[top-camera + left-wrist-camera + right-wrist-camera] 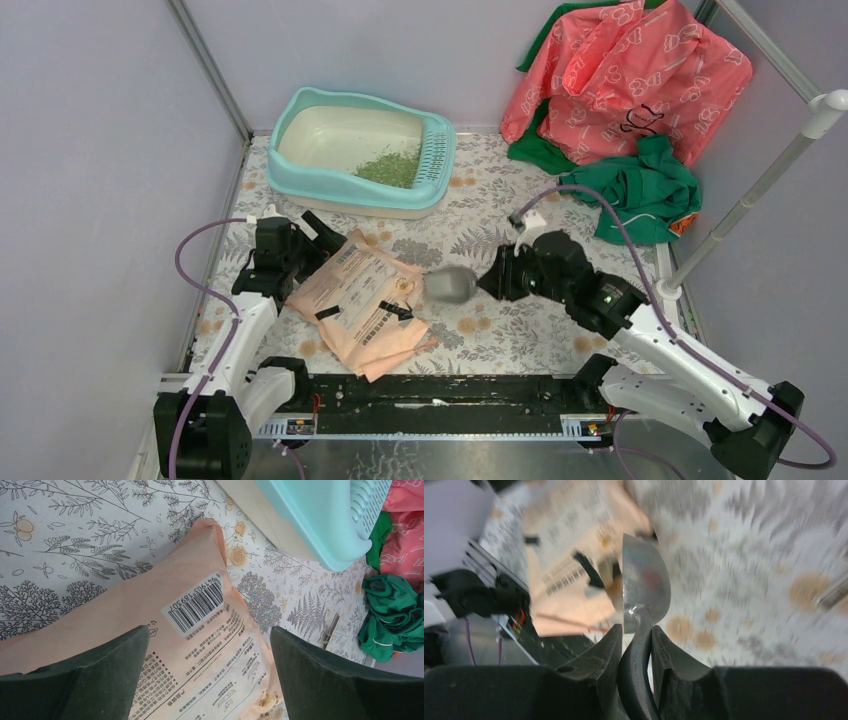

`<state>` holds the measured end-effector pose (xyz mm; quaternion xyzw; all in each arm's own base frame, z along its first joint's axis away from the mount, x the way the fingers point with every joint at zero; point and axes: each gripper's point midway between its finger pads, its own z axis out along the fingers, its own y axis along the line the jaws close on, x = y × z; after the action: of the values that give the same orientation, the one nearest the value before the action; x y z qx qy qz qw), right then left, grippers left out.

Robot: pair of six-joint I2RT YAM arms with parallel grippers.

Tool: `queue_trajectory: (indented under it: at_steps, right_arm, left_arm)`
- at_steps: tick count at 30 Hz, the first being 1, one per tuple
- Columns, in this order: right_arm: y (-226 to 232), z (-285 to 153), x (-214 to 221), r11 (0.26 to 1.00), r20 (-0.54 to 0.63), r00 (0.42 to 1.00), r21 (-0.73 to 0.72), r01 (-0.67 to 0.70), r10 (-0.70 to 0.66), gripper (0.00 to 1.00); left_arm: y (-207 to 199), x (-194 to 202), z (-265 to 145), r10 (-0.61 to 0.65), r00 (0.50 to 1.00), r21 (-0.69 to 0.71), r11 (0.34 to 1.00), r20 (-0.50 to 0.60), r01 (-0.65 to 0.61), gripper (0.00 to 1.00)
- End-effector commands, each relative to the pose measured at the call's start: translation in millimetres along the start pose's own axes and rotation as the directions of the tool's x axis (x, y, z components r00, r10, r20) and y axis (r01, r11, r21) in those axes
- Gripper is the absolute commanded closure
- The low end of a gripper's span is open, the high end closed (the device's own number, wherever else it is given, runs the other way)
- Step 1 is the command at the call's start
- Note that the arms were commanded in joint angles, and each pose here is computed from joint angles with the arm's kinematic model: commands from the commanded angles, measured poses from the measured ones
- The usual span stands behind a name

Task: Fill the litter box with clean litter
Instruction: 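Pour the cat litter into the litter box, then scoop the cat litter from the cat litter bag.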

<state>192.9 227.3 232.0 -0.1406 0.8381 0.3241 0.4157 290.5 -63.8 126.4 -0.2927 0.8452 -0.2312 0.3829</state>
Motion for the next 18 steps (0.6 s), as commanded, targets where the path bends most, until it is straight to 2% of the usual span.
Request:
queue_trajectory:
  at_steps: [1, 6, 18]
  right_arm:
    - [16, -10, 41, 0.976, -0.112, 0.977, -0.1, -0.192, 0.181, 1.0]
    - [8, -1, 53, 0.975, -0.121, 0.973, -0.08, -0.208, 0.198, 1.0]
    - [14, 36, 52, 0.956, -0.096, 0.963, -0.135, -0.261, 0.25, 1.0]
  left_arm:
    - [-12, -19, -4, 0.02, 0.998, 0.033, 0.999, 0.062, -0.022, 0.01]
    - [-11, -17, -2, 0.015, 0.998, 0.034, 0.999, 0.055, -0.017, 0.01]
    - [-10, -16, -4, 0.013, 0.998, 0.028, 1.0, 0.054, -0.014, 0.01]
